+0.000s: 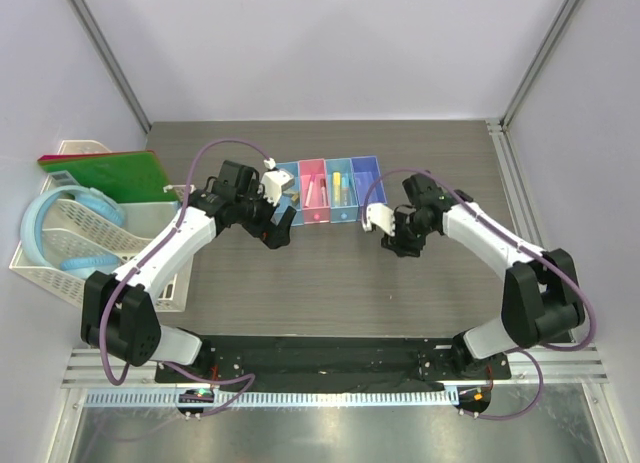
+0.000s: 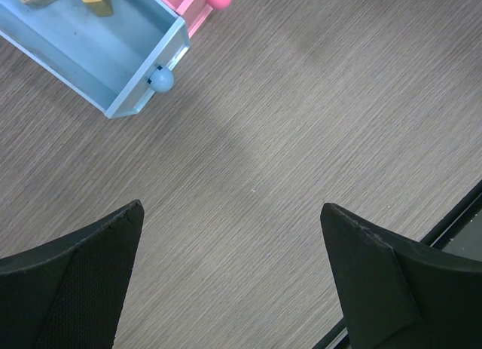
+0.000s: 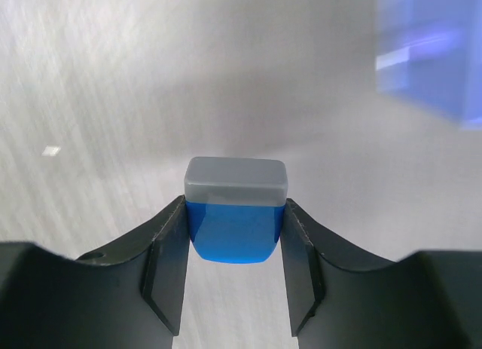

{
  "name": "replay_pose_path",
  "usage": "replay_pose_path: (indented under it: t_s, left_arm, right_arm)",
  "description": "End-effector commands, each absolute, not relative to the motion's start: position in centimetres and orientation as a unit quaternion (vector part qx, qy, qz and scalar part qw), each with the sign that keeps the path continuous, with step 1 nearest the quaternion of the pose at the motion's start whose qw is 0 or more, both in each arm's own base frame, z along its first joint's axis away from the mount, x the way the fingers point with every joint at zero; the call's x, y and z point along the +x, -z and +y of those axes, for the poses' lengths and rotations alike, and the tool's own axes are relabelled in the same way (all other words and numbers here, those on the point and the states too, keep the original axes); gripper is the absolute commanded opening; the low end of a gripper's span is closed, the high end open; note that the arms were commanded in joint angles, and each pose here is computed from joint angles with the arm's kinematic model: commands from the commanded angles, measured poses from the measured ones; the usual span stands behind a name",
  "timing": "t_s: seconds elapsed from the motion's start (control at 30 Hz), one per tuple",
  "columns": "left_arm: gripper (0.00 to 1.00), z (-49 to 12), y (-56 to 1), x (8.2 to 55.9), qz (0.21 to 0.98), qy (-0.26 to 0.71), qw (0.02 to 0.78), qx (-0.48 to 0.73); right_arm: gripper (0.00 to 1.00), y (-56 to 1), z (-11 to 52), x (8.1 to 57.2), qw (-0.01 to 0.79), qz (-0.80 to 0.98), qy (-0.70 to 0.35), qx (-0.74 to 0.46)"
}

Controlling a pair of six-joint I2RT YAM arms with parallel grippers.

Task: Sort the stationery into containers
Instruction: Pick up the stationery from the center of the board, then place the stationery in the storage box.

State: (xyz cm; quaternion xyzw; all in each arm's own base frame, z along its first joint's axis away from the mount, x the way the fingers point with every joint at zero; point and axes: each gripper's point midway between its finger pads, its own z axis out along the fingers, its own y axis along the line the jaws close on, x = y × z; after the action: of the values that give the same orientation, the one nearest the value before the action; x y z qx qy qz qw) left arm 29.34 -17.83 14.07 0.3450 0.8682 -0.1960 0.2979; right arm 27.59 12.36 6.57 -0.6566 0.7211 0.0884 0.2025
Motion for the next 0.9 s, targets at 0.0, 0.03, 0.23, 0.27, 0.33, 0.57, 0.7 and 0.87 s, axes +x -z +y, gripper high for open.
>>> replay_pose_path:
  t_s: [0.0, 0.03, 0.23, 0.27, 0.33, 0.57, 0.7, 0.87]
  left_arm:
    - [1.00, -17.7, -15.8, 30.3, 0.859, 0.185, 0.323, 0.352]
    - [1.00, -17.8, -15.9, 30.3, 0.858, 0.187, 0.323, 0.353]
    - [1.00, -17.9, -15.9, 30.5, 0.860, 0.189, 0.322, 0.349]
    - [1.00, -17.9, -15.8, 30.4, 0.860, 0.189, 0.320, 0.349]
    - [1.00, -17.7, -15.7, 30.5, 0.861, 0.183, 0.320, 0.351]
    - [1.00, -17.5, -15.5, 30.6, 0.863, 0.177, 0.318, 0.350]
    - [1.00, -17.4, -15.3, 30.7, 0.865, 0.175, 0.315, 0.350]
    - [1.00, -17.4, -15.3, 31.0, 0.865, 0.174, 0.314, 0.350]
  right_arm:
    - [0.12, -14.2, 15.4, 31.9, 0.323, 0.711, -0.081, -0.620]
    - [0.12, -15.1, 15.8, 33.2, 0.338, 0.710, -0.077, -0.613]
    - [0.12, -17.6, 17.1, 40.7, 0.409, 0.716, -0.019, -0.565]
    - [0.12, -16.2, 17.3, 41.7, 0.397, 0.725, -0.018, -0.562]
    - [0.12, -16.9, 17.7, 44.1, 0.417, 0.725, -0.002, -0.547]
    - [0.12, -15.3, 19.2, 49.2, 0.428, 0.733, 0.008, -0.529]
    - [0.13, -13.4, 19.3, 51.0, 0.417, 0.738, 0.018, -0.530]
    - [0.15, -11.9, 20.2, 50.8, 0.407, 0.736, 0.006, -0.541]
